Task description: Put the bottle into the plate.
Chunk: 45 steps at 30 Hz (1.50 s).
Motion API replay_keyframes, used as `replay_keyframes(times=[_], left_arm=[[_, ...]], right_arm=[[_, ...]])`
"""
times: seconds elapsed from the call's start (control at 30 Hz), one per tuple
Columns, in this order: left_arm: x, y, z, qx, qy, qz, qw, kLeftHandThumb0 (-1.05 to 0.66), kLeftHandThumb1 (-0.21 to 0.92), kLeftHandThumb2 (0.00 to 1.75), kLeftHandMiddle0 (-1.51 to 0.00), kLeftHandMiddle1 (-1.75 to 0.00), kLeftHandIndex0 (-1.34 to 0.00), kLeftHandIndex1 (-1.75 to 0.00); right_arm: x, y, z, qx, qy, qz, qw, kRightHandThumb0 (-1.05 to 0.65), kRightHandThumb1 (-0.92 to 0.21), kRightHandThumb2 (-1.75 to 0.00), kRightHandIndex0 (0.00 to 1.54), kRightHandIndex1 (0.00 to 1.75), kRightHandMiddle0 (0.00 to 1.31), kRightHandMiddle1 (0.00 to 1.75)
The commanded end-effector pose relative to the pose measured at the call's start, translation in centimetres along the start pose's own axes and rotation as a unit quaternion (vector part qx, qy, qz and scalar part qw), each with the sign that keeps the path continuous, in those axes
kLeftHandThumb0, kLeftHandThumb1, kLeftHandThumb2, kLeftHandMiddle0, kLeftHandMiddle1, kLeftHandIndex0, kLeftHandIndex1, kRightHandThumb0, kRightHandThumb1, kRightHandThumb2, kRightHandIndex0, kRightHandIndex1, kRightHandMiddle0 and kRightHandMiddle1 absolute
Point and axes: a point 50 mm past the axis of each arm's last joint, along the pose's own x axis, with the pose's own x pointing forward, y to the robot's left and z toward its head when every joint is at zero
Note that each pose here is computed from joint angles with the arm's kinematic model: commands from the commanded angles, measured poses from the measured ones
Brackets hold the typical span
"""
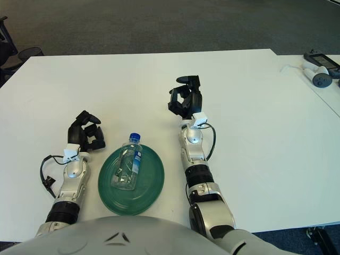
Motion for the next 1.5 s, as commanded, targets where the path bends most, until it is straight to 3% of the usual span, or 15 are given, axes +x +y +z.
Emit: replay_keyframes(times=[0.0, 0.3, 0.67, 1.13, 1.47], left_arm=[[-2.0, 0.6, -3.0, 0.023, 0.078, 0.006, 0.997, -0.63, 0.00, 1.71, -1.33, -1.75, -0.88, -1.75], [-2.1, 0.6, -3.0, 0.021, 0.081, -0.003, 0.996, -0.63, 0.00, 1.71, -1.33, -1.75, -0.89, -1.75], [-2.2, 0.7, -2.8, 0.009, 0.079, -0.011, 0.997, -0.61, 0.03, 1.67, -1.35, -1.75, -0.86, -1.75], [-2.3, 0.8, -2.6, -0.001, 0.069, -0.020, 0.997, -0.58, 0.07, 1.62, -1.35, -1.75, -0.82, -1.75], [-2.4, 0.8, -2.4, -0.001, 0.062, -0.018, 0.998, -0.56, 0.10, 1.58, -1.33, -1.75, -0.79, -1.75]], right_arm=[[-1.0, -1.0, -1.0, -0.006, 0.023, -0.029, 0.999, 0.00, -0.54, -1.06, 0.47, 1.72, 0.21, 1.75], [-1.8, -3.3, -2.1, -0.022, 0.049, -0.073, 0.996, 0.00, -0.54, -1.05, 0.47, 1.70, 0.21, 1.75], [-2.6, -4.8, -3.1, -0.046, 0.077, -0.087, 0.992, 0.00, -0.56, -1.04, 0.45, 1.73, 0.19, 1.75], [-4.0, -5.4, -4.8, -0.068, 0.127, -0.083, 0.986, 0.00, -0.58, -1.01, 0.44, 1.73, 0.17, 1.75], [-5.1, -6.0, -6.4, -0.087, 0.200, -0.039, 0.975, 0.00, -0.57, -1.03, 0.46, 1.71, 0.18, 1.75]])
